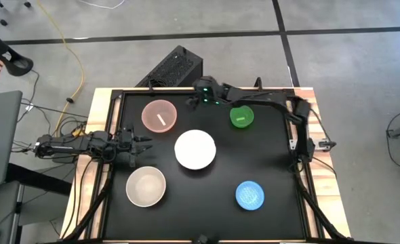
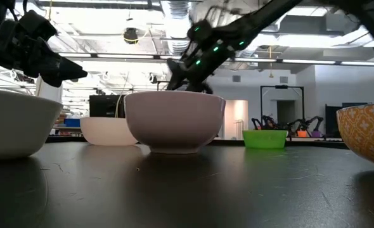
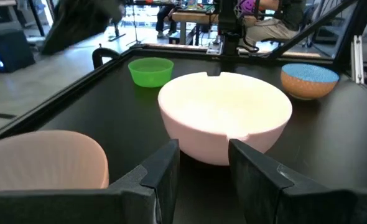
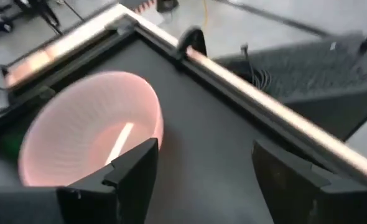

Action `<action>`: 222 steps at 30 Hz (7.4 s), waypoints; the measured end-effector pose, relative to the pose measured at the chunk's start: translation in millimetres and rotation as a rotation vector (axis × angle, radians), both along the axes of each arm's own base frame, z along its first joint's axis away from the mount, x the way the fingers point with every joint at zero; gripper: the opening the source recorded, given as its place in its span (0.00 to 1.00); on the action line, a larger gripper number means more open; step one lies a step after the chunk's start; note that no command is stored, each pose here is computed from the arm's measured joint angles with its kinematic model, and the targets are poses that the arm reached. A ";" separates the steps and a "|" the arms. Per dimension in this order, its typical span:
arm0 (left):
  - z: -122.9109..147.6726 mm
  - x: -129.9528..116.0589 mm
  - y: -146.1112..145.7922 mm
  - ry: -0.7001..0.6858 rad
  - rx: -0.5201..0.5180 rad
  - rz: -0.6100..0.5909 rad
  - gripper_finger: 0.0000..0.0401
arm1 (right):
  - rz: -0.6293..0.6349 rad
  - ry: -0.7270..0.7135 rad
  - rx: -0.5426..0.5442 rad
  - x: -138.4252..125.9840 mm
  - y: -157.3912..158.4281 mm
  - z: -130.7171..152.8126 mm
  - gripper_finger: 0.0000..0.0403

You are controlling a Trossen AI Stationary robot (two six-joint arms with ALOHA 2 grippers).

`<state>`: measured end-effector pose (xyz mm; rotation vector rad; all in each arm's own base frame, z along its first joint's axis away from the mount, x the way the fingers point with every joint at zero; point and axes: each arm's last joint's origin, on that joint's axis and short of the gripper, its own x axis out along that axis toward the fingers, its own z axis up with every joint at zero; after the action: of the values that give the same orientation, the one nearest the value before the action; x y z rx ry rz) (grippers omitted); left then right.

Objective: Nest bowls inside each other
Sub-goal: Stack the pink bowl on the white bowl, then stack the grey bowl on the pink bowl

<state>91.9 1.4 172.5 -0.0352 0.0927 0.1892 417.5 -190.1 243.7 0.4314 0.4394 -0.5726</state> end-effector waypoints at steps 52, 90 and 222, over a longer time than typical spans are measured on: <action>0.0 0.0 0.0 0.001 0.002 -0.002 0.32 | 0.082 0.148 0.004 53.8 -2.8 14.4 0.02; 0.1 0.0 -0.1 0.000 0.002 -0.001 0.32 | -0.105 0.196 0.250 -64.3 168.7 16.6 0.02; 0.1 0.0 0.0 0.000 0.002 -0.001 0.32 | -0.001 0.103 -0.127 -6.3 226.5 22.9 0.01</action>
<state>91.9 1.4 172.6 -0.0329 0.0927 0.1879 411.2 36.4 266.7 0.2822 0.4980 -0.6219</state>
